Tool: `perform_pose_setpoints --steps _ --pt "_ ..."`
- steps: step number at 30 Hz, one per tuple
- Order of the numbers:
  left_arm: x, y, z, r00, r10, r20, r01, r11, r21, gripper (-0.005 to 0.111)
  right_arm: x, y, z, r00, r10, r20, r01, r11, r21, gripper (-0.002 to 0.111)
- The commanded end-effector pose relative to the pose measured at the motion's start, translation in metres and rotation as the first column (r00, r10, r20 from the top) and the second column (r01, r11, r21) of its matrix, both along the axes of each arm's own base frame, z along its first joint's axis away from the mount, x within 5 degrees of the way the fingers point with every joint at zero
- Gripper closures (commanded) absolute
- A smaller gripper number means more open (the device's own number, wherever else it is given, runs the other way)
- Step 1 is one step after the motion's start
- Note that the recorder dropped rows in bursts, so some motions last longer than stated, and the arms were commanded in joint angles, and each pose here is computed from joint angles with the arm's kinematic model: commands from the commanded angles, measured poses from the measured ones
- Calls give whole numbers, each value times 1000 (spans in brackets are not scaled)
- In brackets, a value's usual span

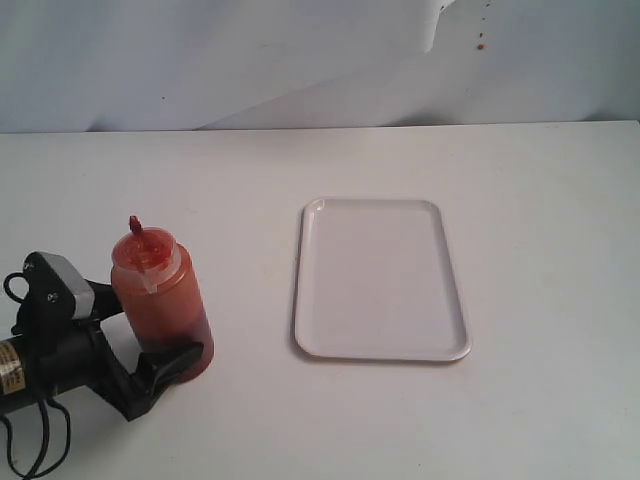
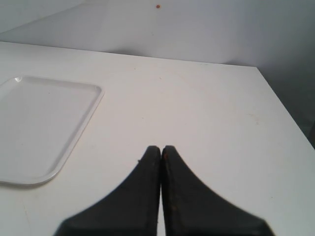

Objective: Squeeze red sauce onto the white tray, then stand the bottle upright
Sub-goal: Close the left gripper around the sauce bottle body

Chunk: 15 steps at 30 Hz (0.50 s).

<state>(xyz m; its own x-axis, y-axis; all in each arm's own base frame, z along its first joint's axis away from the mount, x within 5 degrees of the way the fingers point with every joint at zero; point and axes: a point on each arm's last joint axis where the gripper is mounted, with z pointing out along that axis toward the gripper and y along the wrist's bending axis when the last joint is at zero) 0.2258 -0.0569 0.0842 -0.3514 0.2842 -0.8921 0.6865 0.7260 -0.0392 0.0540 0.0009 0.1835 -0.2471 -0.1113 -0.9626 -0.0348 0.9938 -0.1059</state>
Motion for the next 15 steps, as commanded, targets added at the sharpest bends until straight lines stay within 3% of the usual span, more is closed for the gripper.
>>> perform_pose_setpoints --steps 1,15 --pt "7 -1 -4 1000 -17 5 17 1000 5 10 0 0 0 1000 -7 6 7 1000 -1 108" --pt "30 -4 -22 999 -42 -12 42 999 -29 10 0 0 0 1000 -7 6 7 1000 -1 108"
